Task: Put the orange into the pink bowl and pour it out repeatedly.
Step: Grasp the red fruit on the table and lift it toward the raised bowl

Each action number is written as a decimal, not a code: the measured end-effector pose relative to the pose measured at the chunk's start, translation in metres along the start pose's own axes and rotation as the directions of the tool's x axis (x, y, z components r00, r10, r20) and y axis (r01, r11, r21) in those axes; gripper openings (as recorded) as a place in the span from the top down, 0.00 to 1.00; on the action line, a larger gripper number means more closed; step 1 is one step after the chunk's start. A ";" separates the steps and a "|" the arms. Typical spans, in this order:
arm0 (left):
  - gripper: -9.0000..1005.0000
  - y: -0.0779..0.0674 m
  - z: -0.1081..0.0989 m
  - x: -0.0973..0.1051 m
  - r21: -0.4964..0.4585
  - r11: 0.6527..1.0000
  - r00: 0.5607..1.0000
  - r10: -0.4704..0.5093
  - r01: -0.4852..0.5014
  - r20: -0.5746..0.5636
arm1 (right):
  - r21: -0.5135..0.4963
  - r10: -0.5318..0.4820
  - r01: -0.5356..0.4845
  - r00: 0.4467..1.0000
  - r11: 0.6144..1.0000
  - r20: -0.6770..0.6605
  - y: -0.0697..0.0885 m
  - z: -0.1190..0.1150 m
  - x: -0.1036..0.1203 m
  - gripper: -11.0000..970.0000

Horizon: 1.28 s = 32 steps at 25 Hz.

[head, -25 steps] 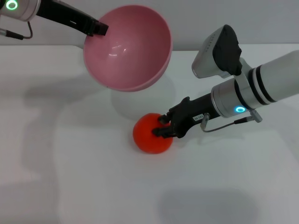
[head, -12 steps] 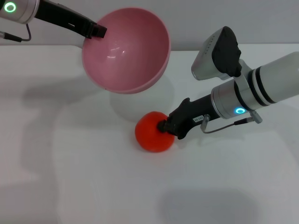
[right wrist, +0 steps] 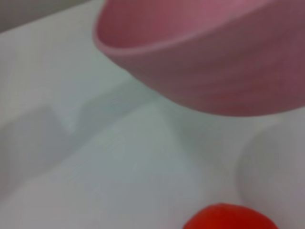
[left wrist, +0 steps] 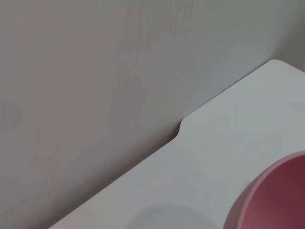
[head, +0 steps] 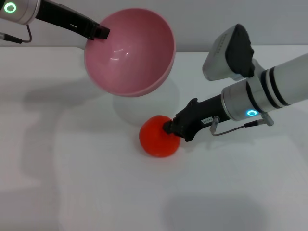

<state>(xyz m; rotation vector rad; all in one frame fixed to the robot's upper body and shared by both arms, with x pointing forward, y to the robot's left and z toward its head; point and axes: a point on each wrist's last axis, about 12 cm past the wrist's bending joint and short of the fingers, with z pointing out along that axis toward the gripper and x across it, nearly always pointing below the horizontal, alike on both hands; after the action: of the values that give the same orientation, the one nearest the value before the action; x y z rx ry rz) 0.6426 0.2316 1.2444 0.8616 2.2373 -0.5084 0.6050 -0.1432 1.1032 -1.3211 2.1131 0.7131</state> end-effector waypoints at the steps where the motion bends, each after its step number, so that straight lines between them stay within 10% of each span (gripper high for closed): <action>1: 0.95 0.000 0.000 0.000 0.000 1.000 1.000 0.000 0.000 0.000 | -0.003 -0.001 0.001 1.000 1.000 0.010 0.001 -0.002 0.000 0.96; 15: 0.95 0.000 0.000 0.000 -0.003 1.000 1.000 0.004 -0.004 -0.002 | -0.017 0.001 0.000 0.998 1.000 0.059 0.005 -0.013 -0.007 0.74; 26: 0.95 -0.003 0.004 0.002 0.015 1.000 1.000 -0.004 0.004 -0.009 | 0.020 -0.008 0.008 1.000 1.000 0.001 0.005 0.006 -0.002 0.35; 32: 0.95 -0.005 0.005 0.002 0.021 1.000 1.000 -0.001 0.001 -0.011 | 0.047 -0.018 0.019 1.000 0.999 -0.025 0.005 0.016 -0.001 0.36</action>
<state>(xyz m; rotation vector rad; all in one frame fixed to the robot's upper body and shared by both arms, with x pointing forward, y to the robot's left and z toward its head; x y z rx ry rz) 0.6403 0.2264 1.2400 0.8754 2.2459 -0.5298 0.6036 -0.1300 1.0936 -1.3284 2.1214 0.6384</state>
